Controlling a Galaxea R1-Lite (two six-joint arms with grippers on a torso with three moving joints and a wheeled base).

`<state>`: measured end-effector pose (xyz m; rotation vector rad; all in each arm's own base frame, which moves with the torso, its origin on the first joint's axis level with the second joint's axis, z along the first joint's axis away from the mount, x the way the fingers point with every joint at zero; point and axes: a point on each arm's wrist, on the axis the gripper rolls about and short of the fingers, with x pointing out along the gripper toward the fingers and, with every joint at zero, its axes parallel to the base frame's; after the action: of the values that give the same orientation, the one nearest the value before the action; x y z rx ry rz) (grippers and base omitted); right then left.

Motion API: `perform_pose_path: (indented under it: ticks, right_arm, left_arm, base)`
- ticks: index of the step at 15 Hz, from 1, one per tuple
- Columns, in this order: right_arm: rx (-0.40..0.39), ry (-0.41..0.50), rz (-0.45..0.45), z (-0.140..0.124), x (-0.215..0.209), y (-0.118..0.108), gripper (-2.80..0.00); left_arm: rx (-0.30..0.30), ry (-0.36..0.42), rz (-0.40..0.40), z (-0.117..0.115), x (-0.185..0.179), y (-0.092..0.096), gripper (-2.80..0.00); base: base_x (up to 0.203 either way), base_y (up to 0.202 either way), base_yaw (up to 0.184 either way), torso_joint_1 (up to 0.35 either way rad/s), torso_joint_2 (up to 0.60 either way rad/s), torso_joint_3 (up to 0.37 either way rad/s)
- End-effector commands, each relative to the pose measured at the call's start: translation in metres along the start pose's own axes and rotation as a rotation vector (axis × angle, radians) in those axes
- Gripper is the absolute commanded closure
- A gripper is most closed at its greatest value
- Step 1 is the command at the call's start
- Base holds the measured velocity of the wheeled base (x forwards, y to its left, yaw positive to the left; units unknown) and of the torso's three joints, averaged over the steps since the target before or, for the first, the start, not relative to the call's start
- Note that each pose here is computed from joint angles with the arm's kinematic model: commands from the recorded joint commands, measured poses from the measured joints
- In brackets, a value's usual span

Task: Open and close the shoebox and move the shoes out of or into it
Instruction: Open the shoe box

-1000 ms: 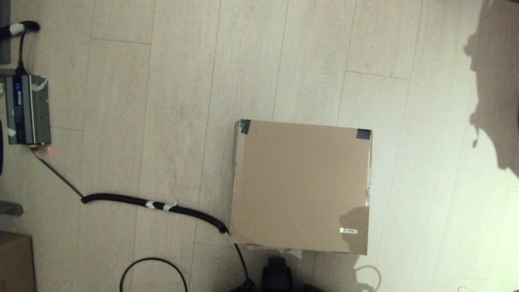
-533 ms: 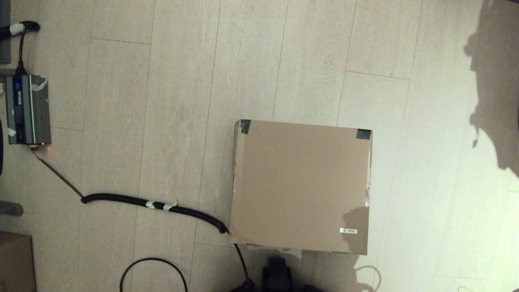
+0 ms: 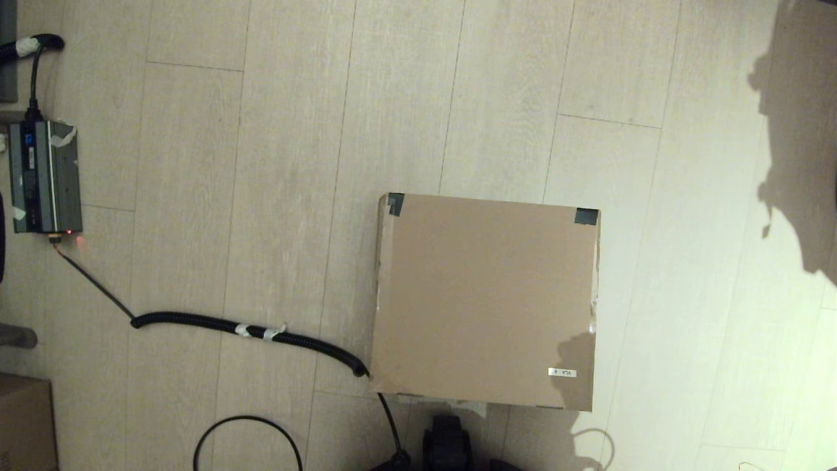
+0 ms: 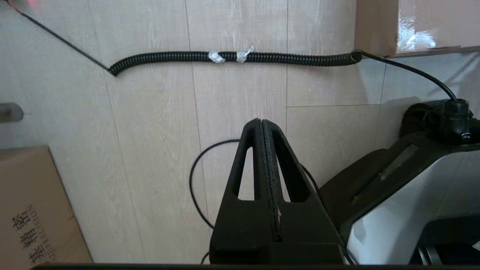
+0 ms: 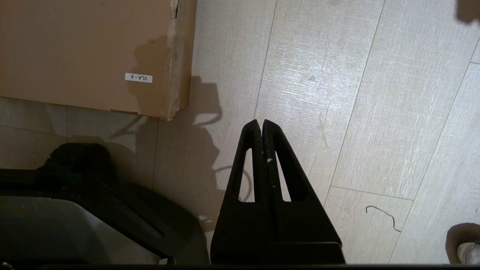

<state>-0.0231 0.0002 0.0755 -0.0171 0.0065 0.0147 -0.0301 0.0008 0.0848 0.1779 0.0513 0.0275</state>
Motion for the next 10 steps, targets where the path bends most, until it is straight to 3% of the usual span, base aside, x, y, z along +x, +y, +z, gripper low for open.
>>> perform_pose_path:
  ticks: [1, 3, 7, 8, 10]
  right_arm:
    - [-0.013, 0.003, 0.003, 0.000, 0.000, 0.000, 0.00]
    - [-0.060, -0.001, 0.004, 0.000, 0.000, 0.000, 0.00]
    - [-0.015, 0.009, 0.000, 0.000, 0.001, 0.000, 0.00]
    - [-0.015, 0.038, 0.002, 0.001, 0.003, 0.000, 0.00]
    - [-0.015, 0.114, 0.005, 0.003, 0.008, 0.000, 0.00]
  left_arm:
    - [0.004, 0.002, -0.002, 0.000, 0.000, 0.000, 0.00]
    - [0.007, 0.003, -0.005, 0.000, 0.000, 0.000, 0.00]
    - [-0.002, -0.021, -0.009, 0.006, -0.002, 0.001, 0.00]
    - [-0.009, -0.025, -0.046, 0.012, -0.005, 0.001, 0.00]
    - [-0.103, 0.024, -0.140, 0.031, -0.008, 0.003, 0.00]
  base:
    - [0.000, 0.000, 0.000, 0.000, 0.00, 0.000]
    - [0.000, 0.000, 0.000, 0.000, 0.00, 0.000]
    - [0.000, 0.000, 0.000, 0.000, 0.00, 0.000]
    - [0.000, 0.000, 0.000, 0.000, 0.00, 0.000]
    - [0.000, 0.000, 0.000, 0.000, 0.00, 0.000]
